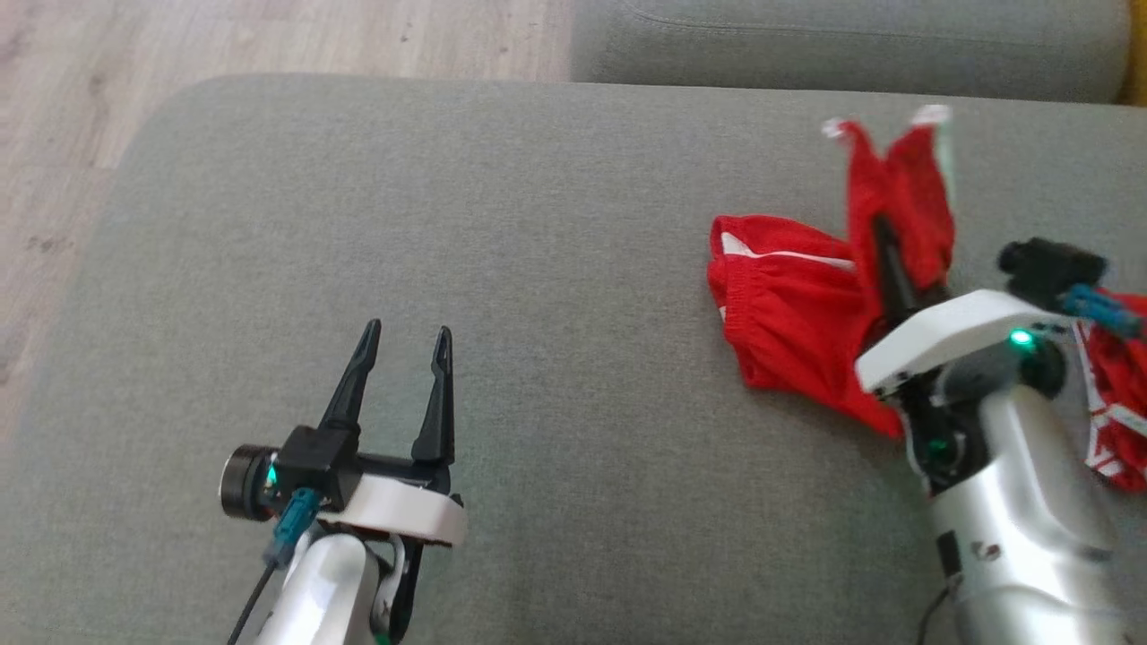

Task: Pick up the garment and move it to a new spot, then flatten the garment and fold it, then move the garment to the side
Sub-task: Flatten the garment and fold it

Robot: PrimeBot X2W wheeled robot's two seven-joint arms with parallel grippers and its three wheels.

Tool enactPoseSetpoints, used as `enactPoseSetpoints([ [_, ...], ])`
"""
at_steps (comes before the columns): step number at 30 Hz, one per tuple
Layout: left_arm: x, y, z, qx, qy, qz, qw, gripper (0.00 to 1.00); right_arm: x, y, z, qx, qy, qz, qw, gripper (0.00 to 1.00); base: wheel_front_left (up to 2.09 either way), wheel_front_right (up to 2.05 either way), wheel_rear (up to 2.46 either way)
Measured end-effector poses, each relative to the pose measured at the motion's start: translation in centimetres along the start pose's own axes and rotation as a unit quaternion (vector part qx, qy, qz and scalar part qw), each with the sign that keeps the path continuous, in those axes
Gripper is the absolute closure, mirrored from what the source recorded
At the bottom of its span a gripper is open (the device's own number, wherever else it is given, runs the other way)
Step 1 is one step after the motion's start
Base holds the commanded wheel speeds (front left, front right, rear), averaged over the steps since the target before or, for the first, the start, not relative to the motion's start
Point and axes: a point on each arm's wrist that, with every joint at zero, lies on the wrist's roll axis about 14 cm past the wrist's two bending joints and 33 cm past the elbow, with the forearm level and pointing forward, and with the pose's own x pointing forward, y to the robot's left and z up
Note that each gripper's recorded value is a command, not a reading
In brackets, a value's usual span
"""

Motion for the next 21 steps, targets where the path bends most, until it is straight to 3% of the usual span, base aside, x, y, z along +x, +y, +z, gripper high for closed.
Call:
enactPoseSetpoints([
  [11,-1.0,1.6,0.0,0.002,0.002,0.024,1.0,0.0,1.3,6.2,-4.6,-0.008,0.056,0.086,0.995,1.0,0.0,0.0,0.0],
  [19,-1.1,1.6,-0.2,0.003,0.004,0.025,1.0,0.0,0.0,7.8,-9.9,-0.037,0.137,0.115,0.983,1.0,0.0,0.0,0.0],
  [21,-1.0,1.4,-0.2,0.002,0.004,0.022,1.0,0.0,-0.5,8.2,-11.2,-0.055,0.155,0.125,0.978,0.0,0.0,0.0,0.0],
])
